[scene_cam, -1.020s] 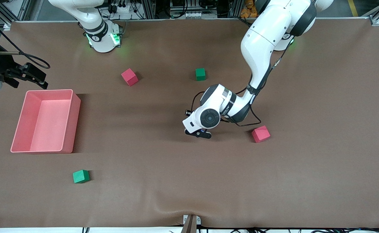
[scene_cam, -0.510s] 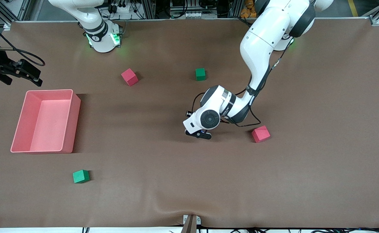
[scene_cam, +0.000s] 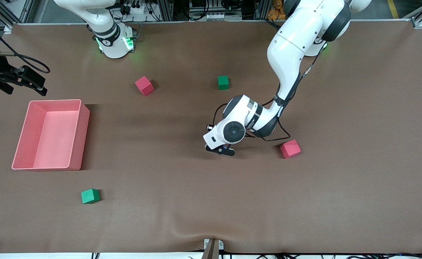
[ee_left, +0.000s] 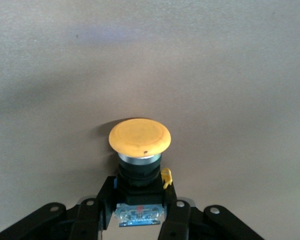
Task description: Place and upright button with both arms
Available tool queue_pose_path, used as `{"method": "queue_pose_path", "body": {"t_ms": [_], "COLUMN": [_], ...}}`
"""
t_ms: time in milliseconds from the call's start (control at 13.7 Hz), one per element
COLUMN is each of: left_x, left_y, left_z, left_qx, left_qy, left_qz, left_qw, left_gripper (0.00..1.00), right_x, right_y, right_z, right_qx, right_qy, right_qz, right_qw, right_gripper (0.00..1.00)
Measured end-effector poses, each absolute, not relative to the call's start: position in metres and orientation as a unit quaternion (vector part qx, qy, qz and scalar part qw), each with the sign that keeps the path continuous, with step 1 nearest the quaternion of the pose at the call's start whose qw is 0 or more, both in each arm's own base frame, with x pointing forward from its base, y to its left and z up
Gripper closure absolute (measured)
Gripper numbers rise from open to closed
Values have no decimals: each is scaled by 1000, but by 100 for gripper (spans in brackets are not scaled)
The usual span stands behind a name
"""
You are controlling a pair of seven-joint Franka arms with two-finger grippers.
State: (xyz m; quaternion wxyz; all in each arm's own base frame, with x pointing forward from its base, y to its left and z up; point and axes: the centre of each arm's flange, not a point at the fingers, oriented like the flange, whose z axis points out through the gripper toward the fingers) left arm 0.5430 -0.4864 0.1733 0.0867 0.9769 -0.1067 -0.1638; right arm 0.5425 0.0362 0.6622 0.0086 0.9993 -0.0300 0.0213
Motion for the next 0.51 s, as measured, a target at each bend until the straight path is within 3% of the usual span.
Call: {"method": "queue_pose_path", "body": {"t_ms": [510], "left_x": [548], "left_y": [-510], "left_z": [209], "left_qx": [988], "left_qy": [-1], "left_qz": [-121], "left_qw": [95], "left_gripper": [58], "right_x": [542], "right_y": [33], "right_z": [662], "right_qx": [999], "right_qy": [-33], "right_qz": [19], "right_qw": [9], "right_gripper": [0]}}
